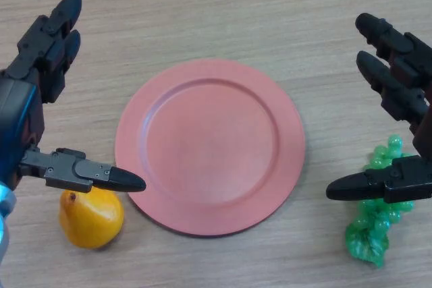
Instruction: Pick up the green grapes and place it on the plate
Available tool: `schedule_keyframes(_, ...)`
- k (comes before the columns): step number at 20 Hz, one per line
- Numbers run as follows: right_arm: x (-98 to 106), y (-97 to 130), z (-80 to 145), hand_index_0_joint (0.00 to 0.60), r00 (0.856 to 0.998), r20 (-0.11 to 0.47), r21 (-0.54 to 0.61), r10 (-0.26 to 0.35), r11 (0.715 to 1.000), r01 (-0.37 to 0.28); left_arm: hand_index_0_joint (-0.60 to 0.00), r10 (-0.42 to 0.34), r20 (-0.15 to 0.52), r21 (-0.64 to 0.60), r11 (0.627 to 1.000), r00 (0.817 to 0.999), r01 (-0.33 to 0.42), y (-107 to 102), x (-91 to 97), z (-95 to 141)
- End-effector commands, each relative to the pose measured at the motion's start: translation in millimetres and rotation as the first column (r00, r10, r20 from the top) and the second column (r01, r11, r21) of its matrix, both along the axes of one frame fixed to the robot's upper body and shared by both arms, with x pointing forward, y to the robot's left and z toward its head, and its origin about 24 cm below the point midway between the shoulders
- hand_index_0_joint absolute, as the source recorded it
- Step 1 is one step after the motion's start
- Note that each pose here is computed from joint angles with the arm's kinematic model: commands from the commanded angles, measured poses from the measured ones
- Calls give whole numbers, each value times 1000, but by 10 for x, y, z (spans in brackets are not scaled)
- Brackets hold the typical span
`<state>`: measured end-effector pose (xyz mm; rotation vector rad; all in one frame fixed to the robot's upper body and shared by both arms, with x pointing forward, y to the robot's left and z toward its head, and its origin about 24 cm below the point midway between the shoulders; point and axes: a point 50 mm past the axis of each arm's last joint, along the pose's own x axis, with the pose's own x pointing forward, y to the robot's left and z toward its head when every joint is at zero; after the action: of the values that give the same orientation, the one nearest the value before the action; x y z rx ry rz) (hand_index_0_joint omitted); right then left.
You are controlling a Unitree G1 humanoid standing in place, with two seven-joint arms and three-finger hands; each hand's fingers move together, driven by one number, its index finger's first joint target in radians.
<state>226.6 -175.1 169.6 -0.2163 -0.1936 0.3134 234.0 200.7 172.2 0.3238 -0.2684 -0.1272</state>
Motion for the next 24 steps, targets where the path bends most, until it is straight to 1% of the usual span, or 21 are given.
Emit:
schedule_keyframes(1,-94,-70,329,0,966,257,-84,-5,996,27,0,-9,215,52,999,977,-2,31,-113,314)
schedule_keyframes(4,-94,-59,282,0,970,244,-109,20,994,7,0,-2,200,40,999,980,-6,46,-103,308)
schedule_keyframes(5,-94,-58,276,0,971,235,-122,40,992,-11,0,-4,200,44,999,980,-5,35,-108,307)
schedule_keyframes(8,-60,-113,251,0,965,247,-177,87,983,-43,0,-10,210,50,999,978,0,31,-129,325)
schedule_keyframes(10,-36,-164,196,0,962,237,-230,137,970,-82,0,-13,200,54,999,980,3,34,-140,319)
schedule_keyframes(11,-19,-207,150,0,954,246,-298,171,950,-93,0,-13,203,57,998,979,1,29,-151,320)
schedule_keyframes(12,2,-240,134,0,951,250,-330,184,939,-95,0,-14,205,56,998,979,2,26,-157,320)
schedule_keyframes(13,43,-283,110,0,938,279,-380,205,921,-88,0,-16,211,55,998,977,5,18,-168,314)
schedule_keyframes(14,60,-309,72,0,934,274,-424,229,900,-96,0,-18,212,61,998,977,5,11,-171,308)
schedule_keyframes(15,84,-356,3,0,932,241,-497,271,859,-121,0,-24,206,65,998,978,10,11,-179,299)
schedule_keyframes(16,95,-378,-7,0,932,216,-512,292,847,-147,0,-27,198,64,998,980,14,13,-184,296)
schedule_keyframes(17,134,-397,-35,0,926,200,-550,320,819,-164,0,-30,183,61,998,983,19,21,-192,299)
schedule_keyframes(18,151,-414,-91,0,916,189,-622,355,764,-168,0,-30,174,60,998,984,20,25,-198,297)
schedule_keyframes(19,179,-450,-140,0,911,158,-670,381,719,-185,0,-29,161,60,998,987,20,27,-207,299)
schedule_keyframes(20,205,-462,-154,0,907,153,-700,392,691,-180,0,-29,157,60,998,987,20,28,-208,299)
schedule_keyframes(21,258,-481,-206,0,895,159,-765,417,625,-156,0,-28,151,61,998,988,19,34,-211,294)
schedule_keyframes(22,276,-503,-240,0,893,144,-791,427,592,-155,0,-27,150,62,998,988,18,37,-214,292)
schedule_keyframes(23,322,-520,-289,0,891,135,-826,433,546,-141,0,-25,150,63,998,988,16,36,-215,293)
schedule_keyframes(24,339,-535,-330,0,891,120,-843,439,519,-142,0,-25,149,61,998,989,16,35,-215,291)
